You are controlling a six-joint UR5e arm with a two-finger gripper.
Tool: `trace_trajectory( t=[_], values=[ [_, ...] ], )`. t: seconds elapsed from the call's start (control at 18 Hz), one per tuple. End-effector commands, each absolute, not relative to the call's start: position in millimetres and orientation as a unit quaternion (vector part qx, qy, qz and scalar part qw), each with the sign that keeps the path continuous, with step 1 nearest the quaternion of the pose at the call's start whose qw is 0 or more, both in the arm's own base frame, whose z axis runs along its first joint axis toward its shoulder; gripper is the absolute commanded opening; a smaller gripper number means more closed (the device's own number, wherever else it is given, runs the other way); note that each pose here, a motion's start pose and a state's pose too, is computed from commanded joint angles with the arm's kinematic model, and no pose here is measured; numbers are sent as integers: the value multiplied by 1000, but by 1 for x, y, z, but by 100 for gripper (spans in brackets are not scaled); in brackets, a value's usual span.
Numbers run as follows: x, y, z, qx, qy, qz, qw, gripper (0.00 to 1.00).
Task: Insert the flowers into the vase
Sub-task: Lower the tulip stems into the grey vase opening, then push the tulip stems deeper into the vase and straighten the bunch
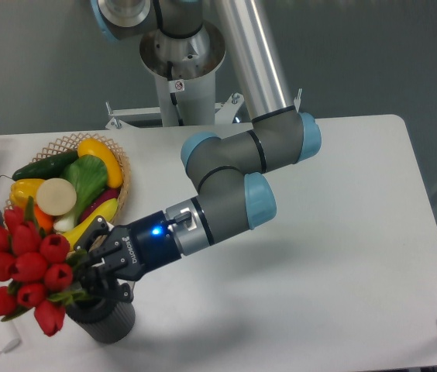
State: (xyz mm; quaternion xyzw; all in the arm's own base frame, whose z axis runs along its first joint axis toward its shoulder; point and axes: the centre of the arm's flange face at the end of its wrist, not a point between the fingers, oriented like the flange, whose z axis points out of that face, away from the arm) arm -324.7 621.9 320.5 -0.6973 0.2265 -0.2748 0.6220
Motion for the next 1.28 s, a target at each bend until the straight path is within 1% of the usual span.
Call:
trace_trajectory(
  t=[0.22,0.72,1.11,1.22,1.28],
  values=[
    [-329,617,312,-700,219,-275,622,20],
    [-329,622,288,-703,221,-277,616,21],
    [-325,618,280,-704,221,-277,615,23],
    [-325,618,277,-703,224,-275,616,27],
    [-324,617,275,-703,224,-275,616,27]
  ],
)
